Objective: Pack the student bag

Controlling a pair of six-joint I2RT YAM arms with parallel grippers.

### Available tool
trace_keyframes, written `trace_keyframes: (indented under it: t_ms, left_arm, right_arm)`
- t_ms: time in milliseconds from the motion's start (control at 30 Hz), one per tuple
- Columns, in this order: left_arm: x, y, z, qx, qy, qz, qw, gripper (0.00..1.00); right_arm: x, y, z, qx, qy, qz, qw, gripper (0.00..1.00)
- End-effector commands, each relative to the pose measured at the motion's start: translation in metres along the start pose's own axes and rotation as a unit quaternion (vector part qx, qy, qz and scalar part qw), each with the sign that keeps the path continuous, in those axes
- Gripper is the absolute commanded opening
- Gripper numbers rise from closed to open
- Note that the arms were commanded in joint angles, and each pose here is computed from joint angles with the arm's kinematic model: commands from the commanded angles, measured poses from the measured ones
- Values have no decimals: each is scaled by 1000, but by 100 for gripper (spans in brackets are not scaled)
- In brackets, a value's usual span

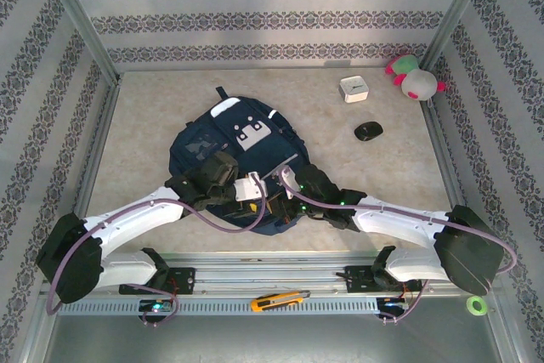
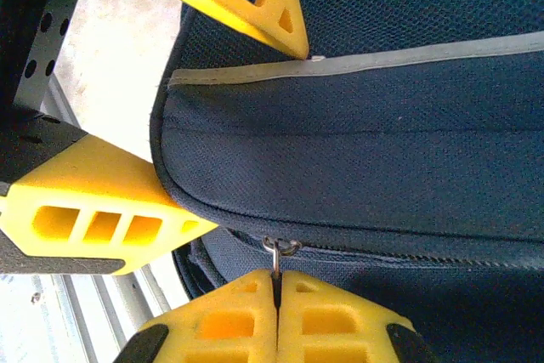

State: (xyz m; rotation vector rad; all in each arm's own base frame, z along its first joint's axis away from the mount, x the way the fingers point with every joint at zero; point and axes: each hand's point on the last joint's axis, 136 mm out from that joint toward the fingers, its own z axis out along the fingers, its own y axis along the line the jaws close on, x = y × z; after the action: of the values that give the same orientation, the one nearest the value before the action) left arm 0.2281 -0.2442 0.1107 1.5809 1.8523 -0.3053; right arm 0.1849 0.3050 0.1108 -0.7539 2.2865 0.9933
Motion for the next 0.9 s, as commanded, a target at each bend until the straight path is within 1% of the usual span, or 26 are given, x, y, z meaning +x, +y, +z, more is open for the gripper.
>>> trace_keyframes:
  t_ms: [0, 67, 100, 133, 233, 333, 433, 567, 600, 667, 733, 867]
  left_arm:
    - [-23, 15, -2, -40, -46, 24, 998, 43]
    - [-25, 14, -4, -40, -54, 18, 998, 35]
    - [-31, 13, -9, -40, -72, 10, 997, 17]
    - [-37, 7, -18, -34, -102, 1, 994, 1]
    - [-40, 2, -26, -30, -118, -11, 993, 0]
    - [-40, 1, -29, -27, -118, -17, 992, 0]
    - [-42, -2, -30, -18, -122, -19, 992, 0]
    - [-46, -3, -31, -14, -130, -19, 991, 0]
    - [-46, -4, -31, -11, -131, -19, 991, 0]
    - [-46, -4, -30, -9, -129, -19, 991, 0]
    - [-40, -1, -30, -19, -114, -19, 993, 0]
    - [-16, 2, -36, -37, -67, -24, 997, 0]
  right_arm:
    - [-18, 10, -8, -20, -26, -14, 999, 0]
    - [-17, 7, -8, -16, -26, -14, 999, 0]
    - [-15, 1, -7, -5, -25, -12, 1000, 0]
    - [-12, -2, -6, -1, -22, -11, 1000, 1]
    - [-11, -8, -2, 6, -16, -11, 1000, 14]
    - [-14, -10, 1, 12, -17, -14, 1000, 21]
    - [-17, -11, 3, 14, -19, -16, 1000, 25]
    - [-21, -10, 4, 14, -22, -23, 999, 27]
    - [-23, -10, 4, 13, -24, -24, 999, 25]
    - [-27, -10, 3, 14, -28, -28, 999, 11]
    - [-29, -15, -3, 24, -32, -24, 999, 0]
    - [-25, -43, -26, 53, -45, 9, 998, 0]
